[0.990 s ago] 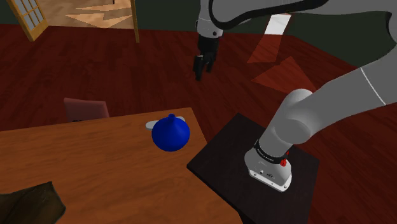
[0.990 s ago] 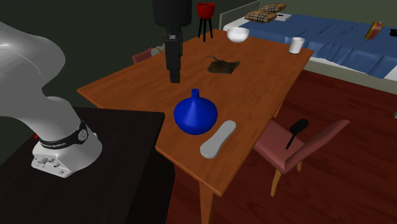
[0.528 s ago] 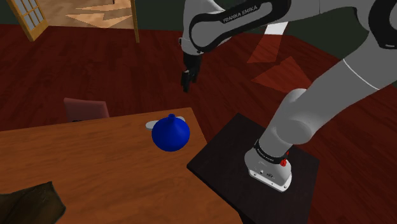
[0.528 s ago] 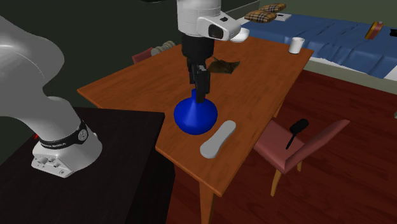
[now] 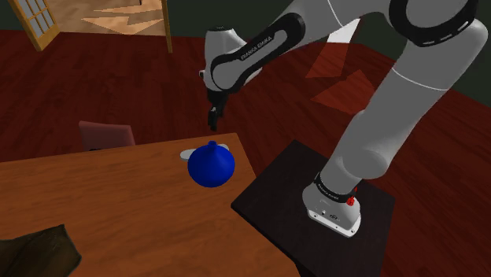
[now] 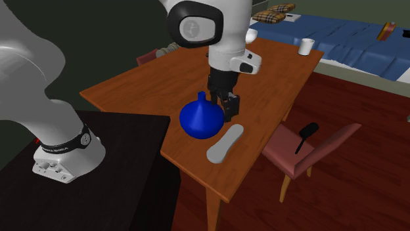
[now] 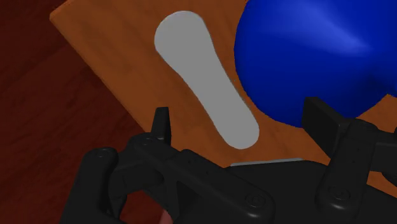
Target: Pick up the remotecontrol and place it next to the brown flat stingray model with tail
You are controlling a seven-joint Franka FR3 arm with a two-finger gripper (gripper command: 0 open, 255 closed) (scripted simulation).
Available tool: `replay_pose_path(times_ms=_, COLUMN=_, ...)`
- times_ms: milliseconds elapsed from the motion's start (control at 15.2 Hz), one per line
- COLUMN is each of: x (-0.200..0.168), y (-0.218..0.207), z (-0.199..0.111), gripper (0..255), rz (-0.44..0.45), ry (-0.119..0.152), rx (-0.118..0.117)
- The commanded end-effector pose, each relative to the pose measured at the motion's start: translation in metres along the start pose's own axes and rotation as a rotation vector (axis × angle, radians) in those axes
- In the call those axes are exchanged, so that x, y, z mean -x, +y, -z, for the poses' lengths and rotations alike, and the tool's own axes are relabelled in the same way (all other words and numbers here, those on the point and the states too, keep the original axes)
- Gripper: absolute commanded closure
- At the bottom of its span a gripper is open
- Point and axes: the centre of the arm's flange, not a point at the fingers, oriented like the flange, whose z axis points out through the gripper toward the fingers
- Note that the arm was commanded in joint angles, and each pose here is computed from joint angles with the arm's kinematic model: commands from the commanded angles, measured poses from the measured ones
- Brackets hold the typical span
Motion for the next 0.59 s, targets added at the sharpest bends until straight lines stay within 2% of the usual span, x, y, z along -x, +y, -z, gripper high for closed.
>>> replay_pose_path(times_ms=0, x=-0.013, y=-0.003, z=-0.019, gripper=0, rz=0.048, ry=0.003, rx=0.000)
replay_pose_path(times_ms=528, x=-0.072, y=-0.022, z=-0.103, gripper=0, rz=0.234, ry=0.013, rx=0.002)
